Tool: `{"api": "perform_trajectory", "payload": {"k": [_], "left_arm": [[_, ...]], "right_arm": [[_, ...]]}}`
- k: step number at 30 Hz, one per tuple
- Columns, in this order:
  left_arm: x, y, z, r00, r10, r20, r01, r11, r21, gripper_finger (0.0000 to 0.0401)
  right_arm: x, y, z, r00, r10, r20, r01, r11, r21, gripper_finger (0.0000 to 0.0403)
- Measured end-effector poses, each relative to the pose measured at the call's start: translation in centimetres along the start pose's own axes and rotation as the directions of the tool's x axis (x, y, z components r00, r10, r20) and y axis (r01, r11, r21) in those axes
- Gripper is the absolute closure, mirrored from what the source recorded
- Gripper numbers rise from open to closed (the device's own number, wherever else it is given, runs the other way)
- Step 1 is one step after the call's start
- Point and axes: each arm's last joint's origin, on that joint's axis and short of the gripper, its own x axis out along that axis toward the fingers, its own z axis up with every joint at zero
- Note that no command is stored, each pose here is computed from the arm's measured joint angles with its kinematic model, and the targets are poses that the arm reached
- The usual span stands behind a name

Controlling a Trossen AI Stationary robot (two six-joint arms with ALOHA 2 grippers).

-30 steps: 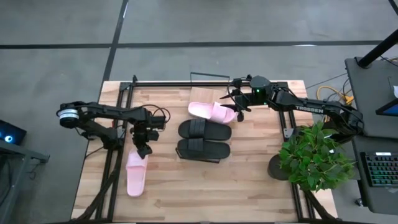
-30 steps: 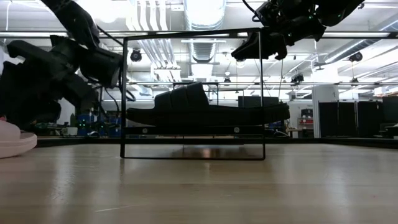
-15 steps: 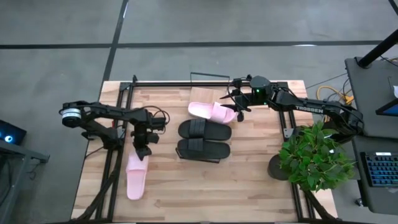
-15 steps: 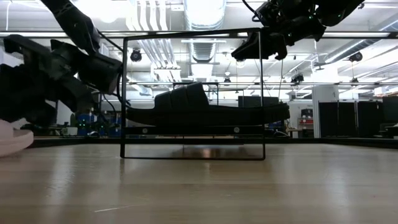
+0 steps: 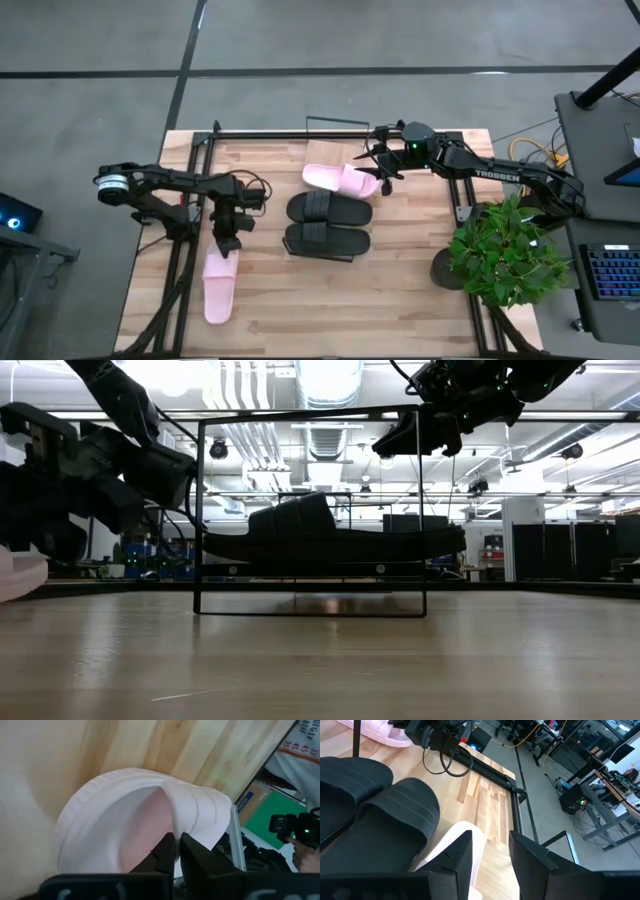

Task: Pick and place slides into the shelf
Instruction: Put the pink slides on the shelf

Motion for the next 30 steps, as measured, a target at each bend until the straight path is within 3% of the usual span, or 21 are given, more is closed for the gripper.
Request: {"api": "perform_trajectory", "payload": {"k": [9,16,20,25,30], "left_arm": [[-1.5,-1.3,-1.1,0.999,-0.017,0.045,0.015,0.999,0.038,0.04],[-4.1,-3.5,-2.4,0.984,-0.022,0.178,0.007,0.996,0.084,0.0401],[-5.9,-4.6,-3.9,0.964,0.064,0.257,-0.075,0.997,0.034,0.0401],[-7.9,-5.9,-5.6,0.901,0.168,0.4,-0.165,0.985,-0.041,0.0401],[-10.0,-7.1,-7.2,0.785,0.273,0.556,-0.249,0.961,-0.121,0.0401]], "right_arm": [[0.0,0.0,0.0,1.0,0.0,0.0,0.0,1.0,-0.001,0.0284],[0.0,0.0,0.0,1.0,0.0,0.0,0.0,1.0,-0.003,0.0291],[0.0,0.0,0.0,1.0,0.0,0.0,0.0,1.0,-0.003,0.0294],[0.0,0.0,0.0,1.0,0.0,0.0,0.0,1.0,-0.002,0.0295],[0.0,0.0,0.0,1.0,-0.001,0.001,0.001,1.0,0.0,0.0301]]}}
